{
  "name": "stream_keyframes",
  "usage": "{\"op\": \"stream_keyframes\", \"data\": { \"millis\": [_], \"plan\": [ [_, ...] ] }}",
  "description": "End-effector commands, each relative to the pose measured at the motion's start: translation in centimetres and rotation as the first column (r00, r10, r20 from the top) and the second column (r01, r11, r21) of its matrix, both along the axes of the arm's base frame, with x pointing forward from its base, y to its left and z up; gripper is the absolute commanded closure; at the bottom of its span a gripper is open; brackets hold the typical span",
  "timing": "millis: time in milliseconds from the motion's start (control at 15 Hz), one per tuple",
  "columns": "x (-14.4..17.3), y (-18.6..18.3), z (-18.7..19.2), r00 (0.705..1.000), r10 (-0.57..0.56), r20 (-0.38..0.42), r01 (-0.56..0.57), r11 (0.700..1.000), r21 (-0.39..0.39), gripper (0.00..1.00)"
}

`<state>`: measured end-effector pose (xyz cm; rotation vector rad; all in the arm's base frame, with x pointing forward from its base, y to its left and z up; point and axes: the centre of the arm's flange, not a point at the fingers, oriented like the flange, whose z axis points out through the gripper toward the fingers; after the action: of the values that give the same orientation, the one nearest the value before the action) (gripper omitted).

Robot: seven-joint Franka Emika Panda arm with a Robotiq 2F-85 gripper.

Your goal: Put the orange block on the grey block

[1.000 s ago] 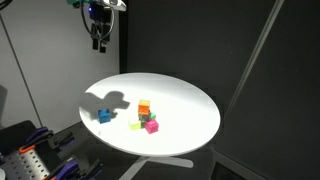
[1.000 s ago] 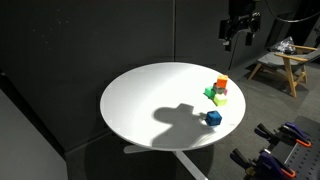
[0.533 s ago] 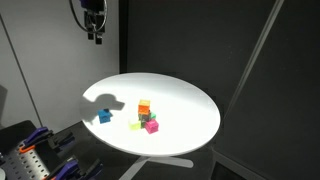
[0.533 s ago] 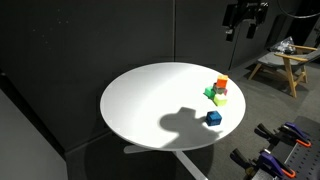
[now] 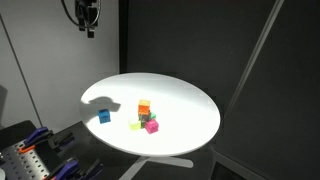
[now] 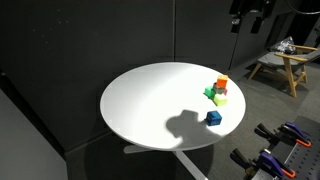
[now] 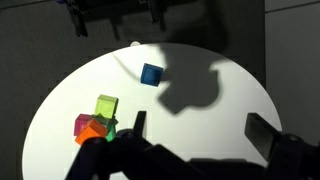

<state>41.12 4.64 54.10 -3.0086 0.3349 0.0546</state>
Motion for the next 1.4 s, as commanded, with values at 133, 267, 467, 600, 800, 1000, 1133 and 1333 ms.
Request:
{"op": "stream_keyframes", "data": {
  "millis": [133, 267, 467, 600, 800, 1000, 1133, 1333],
  "plan": [
    [-2.3, 0.0, 1.3, 0.996, 0.082, -0.038, -0.083, 0.997, -0.009, 0.0],
    [-2.8, 0.1, 1.5, 0.994, 0.103, -0.034, -0.103, 0.994, -0.023, 0.0],
    [-3.4, 0.4, 1.7, 0.993, 0.118, -0.018, -0.119, 0.991, -0.057, 0.0],
    [-3.6, 0.6, 1.9, 0.993, 0.121, -0.007, -0.121, 0.989, -0.08, 0.0],
    [-3.9, 0.7, 2.2, 0.992, 0.128, 0.001, -0.128, 0.986, -0.104, 0.0],
    [-3.1, 1.0, 2.1, 0.993, 0.117, -0.008, -0.117, 0.989, -0.092, 0.0],
    [-3.0, 1.0, 2.0, 0.993, 0.118, -0.009, -0.118, 0.989, -0.093, 0.0],
    [-3.0, 1.0, 1.9, 0.993, 0.118, -0.011, -0.118, 0.989, -0.093, 0.0]
  ]
}}
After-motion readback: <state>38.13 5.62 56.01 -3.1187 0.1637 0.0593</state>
